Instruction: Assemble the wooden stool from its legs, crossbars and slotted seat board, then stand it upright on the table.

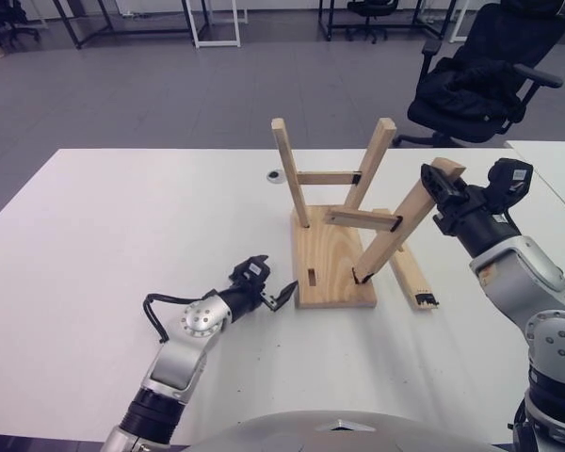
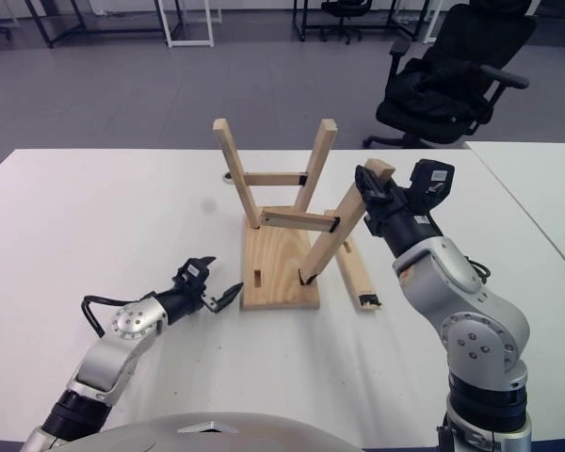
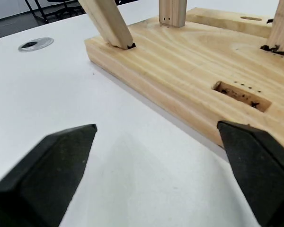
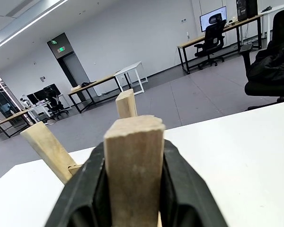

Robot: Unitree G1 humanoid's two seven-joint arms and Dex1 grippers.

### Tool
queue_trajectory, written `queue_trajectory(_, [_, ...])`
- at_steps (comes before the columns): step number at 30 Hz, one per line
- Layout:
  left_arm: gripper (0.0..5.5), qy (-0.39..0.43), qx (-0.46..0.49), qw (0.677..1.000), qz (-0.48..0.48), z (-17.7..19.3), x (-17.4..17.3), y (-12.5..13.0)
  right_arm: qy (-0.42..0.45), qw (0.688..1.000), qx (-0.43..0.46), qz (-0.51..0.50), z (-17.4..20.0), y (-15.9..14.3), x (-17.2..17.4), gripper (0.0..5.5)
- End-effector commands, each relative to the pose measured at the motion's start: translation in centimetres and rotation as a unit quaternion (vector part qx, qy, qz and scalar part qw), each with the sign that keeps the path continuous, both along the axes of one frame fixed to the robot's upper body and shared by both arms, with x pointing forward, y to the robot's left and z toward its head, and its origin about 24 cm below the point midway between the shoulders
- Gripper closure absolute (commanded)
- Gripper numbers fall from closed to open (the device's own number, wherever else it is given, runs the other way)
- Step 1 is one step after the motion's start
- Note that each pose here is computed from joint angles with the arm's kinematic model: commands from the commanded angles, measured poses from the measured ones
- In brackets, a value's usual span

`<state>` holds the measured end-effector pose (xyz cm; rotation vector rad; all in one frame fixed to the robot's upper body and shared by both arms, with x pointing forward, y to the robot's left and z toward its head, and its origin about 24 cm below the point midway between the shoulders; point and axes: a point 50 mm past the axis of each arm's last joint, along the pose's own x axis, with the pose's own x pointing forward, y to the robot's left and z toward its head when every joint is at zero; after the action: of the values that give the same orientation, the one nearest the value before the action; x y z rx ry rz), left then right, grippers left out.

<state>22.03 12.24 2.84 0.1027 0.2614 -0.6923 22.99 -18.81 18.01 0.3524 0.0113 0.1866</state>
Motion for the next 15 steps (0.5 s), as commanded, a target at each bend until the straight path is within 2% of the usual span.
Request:
queue_trajectory(1, [0.80, -0.041, -0.121, 0.990, 0.057, 3.3, 0.1, 0.8, 0.074, 0.996, -0.055, -0.005, -3.5, 0.3, -2.0, 4.45])
queue_trajectory(7, [0.80, -0.080, -0.192, 0.972, 0.105, 6.8, 0.0, 2.0, 0.119, 0.989, 0.002, -0.084, -5.0, -1.8, -2.7, 4.45])
queue_trajectory(15, [0.80, -0.113, -0.177, 0.965, 0.157, 8.6, 0.4, 3.9, 0.190, 0.975, 0.070, -0.095, -5.2, 0.0, -0.9, 4.45])
